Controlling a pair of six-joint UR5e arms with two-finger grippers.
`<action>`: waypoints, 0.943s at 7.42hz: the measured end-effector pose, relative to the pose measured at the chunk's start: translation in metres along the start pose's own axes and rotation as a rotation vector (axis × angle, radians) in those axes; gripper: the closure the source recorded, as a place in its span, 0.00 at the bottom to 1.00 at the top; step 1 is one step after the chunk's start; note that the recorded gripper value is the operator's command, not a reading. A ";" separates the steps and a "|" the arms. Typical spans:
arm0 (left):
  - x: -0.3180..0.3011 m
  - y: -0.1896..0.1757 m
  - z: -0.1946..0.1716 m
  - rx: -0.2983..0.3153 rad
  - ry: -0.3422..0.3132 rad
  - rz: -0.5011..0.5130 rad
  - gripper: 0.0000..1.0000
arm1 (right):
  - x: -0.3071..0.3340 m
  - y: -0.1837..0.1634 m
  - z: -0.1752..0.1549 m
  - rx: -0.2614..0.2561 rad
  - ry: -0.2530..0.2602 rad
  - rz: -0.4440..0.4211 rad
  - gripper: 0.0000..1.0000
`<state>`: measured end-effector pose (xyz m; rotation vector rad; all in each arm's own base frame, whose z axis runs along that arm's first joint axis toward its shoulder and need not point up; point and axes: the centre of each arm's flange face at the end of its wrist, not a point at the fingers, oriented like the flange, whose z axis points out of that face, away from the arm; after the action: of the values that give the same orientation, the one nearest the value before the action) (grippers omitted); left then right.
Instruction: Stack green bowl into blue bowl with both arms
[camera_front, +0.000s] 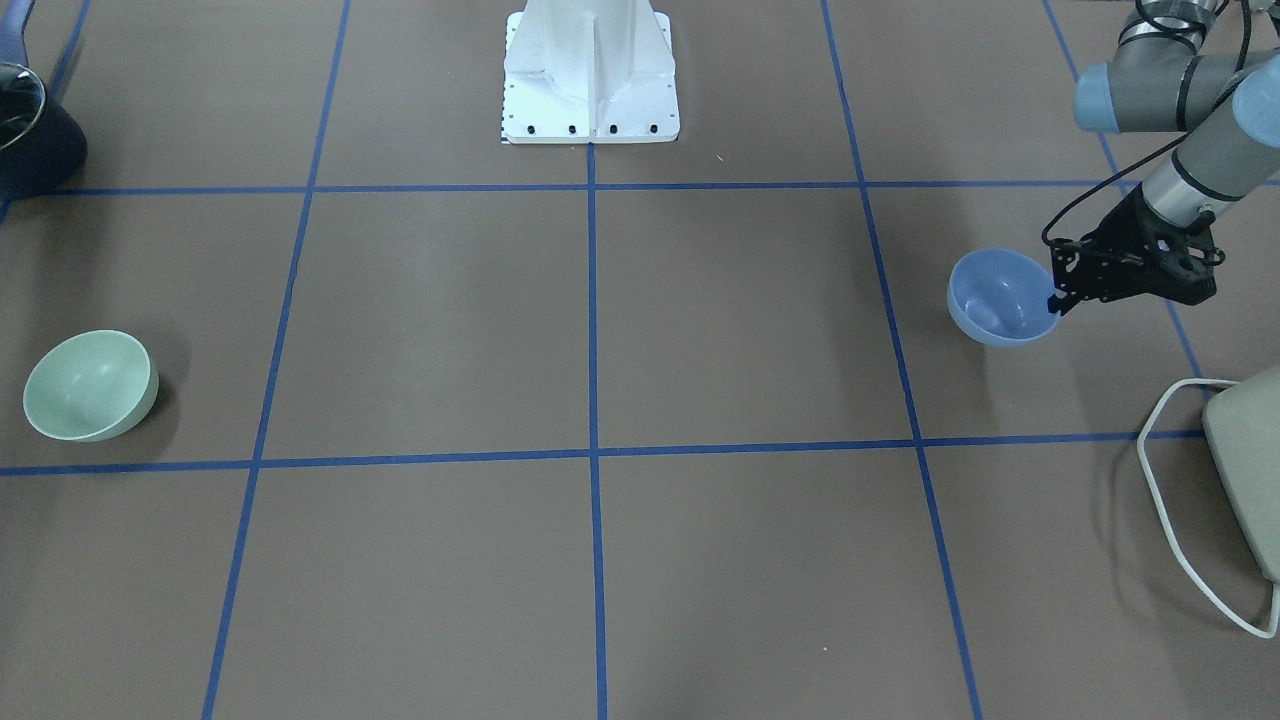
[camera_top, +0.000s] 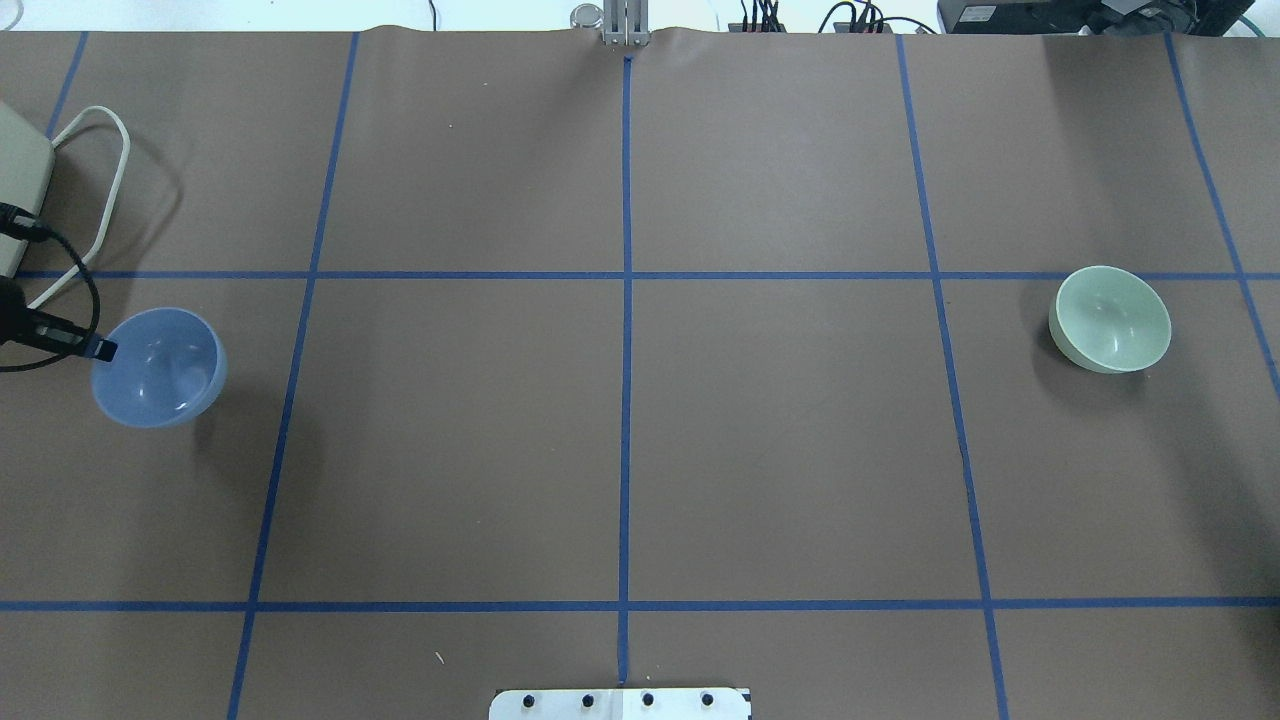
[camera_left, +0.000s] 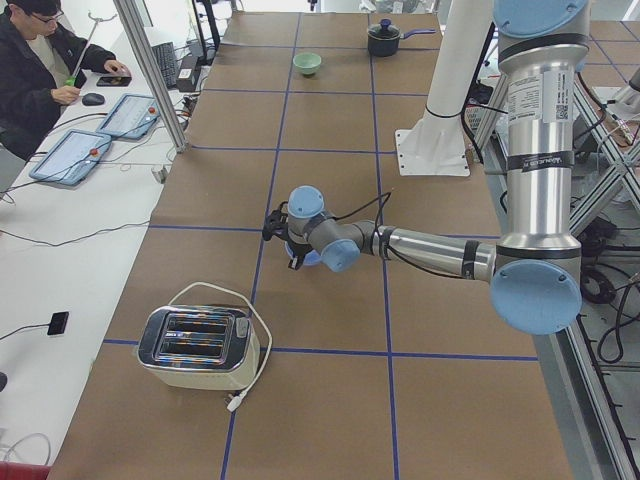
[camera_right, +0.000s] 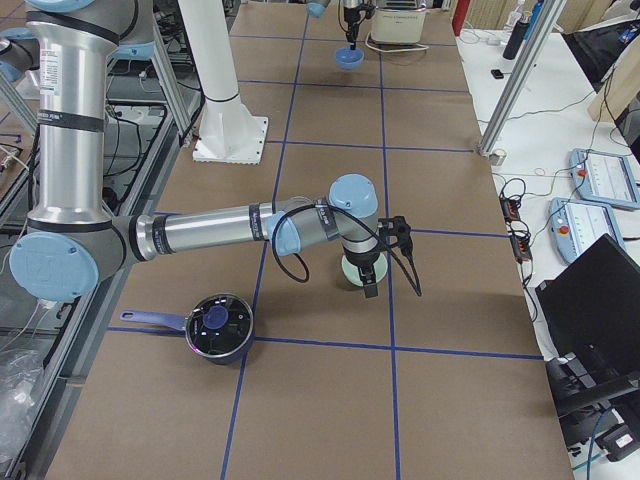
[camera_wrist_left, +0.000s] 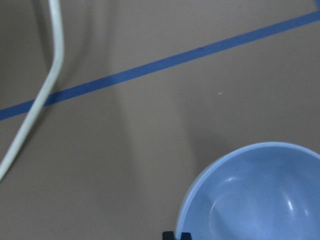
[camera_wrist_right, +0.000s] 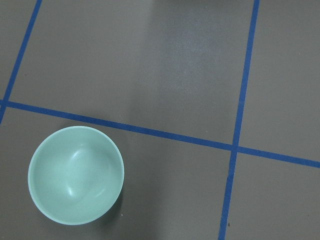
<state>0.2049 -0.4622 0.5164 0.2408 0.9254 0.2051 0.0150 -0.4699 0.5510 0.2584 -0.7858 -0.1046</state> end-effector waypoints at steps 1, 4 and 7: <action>0.045 -0.032 -0.013 0.001 0.025 -0.047 1.00 | 0.000 0.000 0.000 0.000 0.000 0.000 0.00; 0.221 -0.095 0.007 -0.031 0.034 -0.141 1.00 | 0.001 0.000 0.001 -0.001 0.000 0.003 0.00; 0.400 -0.113 0.056 -0.065 -0.017 -0.219 1.00 | 0.002 0.000 0.002 -0.003 0.001 0.004 0.00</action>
<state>0.4923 -0.4657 0.2117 0.0800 0.9189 0.0304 0.0150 -0.4703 0.5531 0.2541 -0.7851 -0.1015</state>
